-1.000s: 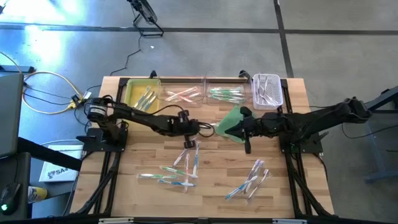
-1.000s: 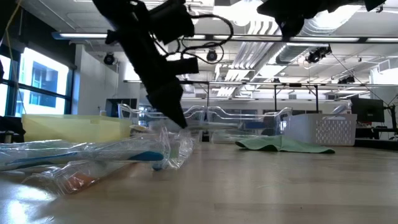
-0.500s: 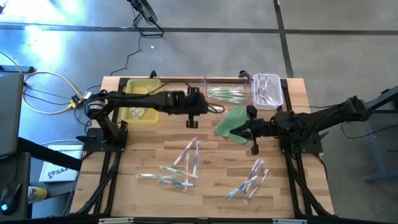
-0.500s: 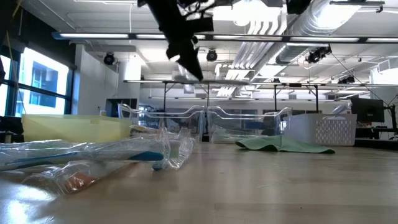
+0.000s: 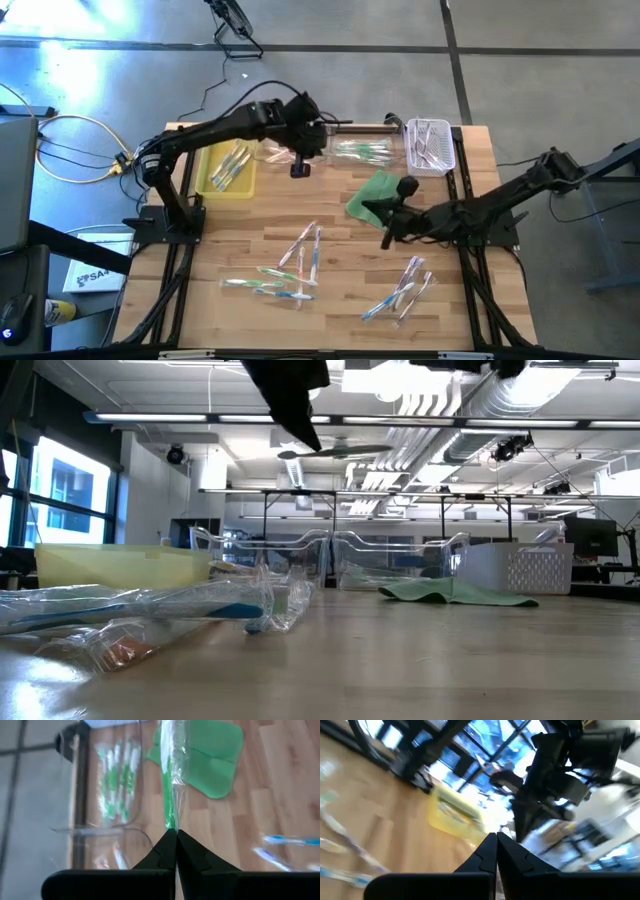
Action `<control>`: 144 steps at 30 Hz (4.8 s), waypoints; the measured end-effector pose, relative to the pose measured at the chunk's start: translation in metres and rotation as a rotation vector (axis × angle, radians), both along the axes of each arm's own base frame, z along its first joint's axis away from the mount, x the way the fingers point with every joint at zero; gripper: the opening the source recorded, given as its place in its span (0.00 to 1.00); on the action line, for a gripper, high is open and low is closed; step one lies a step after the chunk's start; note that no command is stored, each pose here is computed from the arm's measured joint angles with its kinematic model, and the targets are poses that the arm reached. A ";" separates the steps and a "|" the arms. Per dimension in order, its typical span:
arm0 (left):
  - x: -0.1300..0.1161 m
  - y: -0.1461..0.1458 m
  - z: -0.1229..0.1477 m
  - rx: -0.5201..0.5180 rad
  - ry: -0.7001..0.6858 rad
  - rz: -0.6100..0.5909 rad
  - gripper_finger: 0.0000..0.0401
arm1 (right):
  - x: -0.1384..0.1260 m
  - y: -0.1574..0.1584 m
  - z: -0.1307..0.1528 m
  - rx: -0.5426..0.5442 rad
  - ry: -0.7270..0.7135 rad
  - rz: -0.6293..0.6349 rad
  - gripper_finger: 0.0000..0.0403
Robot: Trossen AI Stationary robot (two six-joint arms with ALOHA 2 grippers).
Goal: Pick & Place Toothbrushes
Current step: Put the green toothbrush into the right transparent bin
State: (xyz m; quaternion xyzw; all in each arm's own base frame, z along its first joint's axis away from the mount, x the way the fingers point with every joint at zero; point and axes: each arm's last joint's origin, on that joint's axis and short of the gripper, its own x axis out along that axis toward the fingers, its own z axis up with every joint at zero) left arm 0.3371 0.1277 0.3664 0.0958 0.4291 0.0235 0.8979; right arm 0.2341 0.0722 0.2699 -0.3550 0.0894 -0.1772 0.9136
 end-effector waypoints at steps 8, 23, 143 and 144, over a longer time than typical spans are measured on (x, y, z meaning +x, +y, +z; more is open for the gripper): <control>-0.007 -0.004 0.015 -0.101 0.002 0.039 0.00 | 0.034 -0.014 -0.017 -0.207 -0.012 -0.180 0.08; -0.007 -0.010 0.015 -0.230 -0.003 0.052 0.00 | 0.061 -0.049 -0.044 -0.306 0.104 -0.320 0.43; 0.003 -0.028 0.017 -0.228 -0.053 -0.123 0.00 | 0.081 -0.027 -0.029 -0.547 0.249 -0.425 0.41; 0.003 -0.028 0.017 -0.229 -0.053 -0.128 0.00 | 0.081 -0.027 -0.029 -0.547 0.250 -0.427 0.41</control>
